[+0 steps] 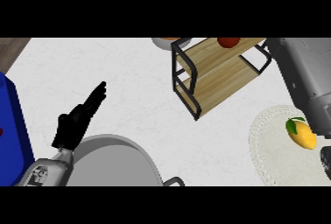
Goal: Pick the bell pepper from the placemat and place it in the tiered shelf
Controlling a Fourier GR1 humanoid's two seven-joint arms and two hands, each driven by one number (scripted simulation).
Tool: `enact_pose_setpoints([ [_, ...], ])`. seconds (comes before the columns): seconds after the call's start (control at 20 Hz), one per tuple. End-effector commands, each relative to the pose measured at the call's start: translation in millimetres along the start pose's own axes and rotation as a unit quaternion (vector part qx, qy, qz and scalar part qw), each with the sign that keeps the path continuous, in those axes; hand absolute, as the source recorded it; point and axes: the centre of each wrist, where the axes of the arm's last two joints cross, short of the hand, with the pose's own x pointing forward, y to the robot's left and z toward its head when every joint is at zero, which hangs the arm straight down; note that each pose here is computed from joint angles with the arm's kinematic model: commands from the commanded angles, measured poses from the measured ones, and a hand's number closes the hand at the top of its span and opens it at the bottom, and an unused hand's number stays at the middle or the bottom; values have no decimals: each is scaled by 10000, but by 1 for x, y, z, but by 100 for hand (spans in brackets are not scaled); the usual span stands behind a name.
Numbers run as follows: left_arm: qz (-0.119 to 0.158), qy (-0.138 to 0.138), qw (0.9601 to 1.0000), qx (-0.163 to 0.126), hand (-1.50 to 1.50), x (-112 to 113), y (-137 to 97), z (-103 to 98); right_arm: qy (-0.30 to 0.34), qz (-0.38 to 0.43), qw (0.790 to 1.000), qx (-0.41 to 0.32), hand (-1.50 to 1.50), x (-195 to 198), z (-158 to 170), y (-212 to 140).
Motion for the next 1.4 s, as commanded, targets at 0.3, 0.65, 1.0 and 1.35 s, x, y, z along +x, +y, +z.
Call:
enact_pose_setpoints([
  [0.3, 165, 729, 9972, -16, 0, -47, -9, 34, -587, -1082, 9688, -2149, -150, 5, 26, -75],
  [0.65, 135, 735, 9972, 101, 0, -47, -2, 27, -178, -1166, 9358, -3323, -150, -5, 85, -167],
  [1.0, 151, 642, 9977, 132, 0, -40, 5, 20, -367, -829, 9415, -3245, -150, -46, 161, -233],
  [1.35, 156, 716, 9973, 50, 0, -41, -7, 20, -578, -568, 9535, -2902, -150, -67, 195, -251],
])
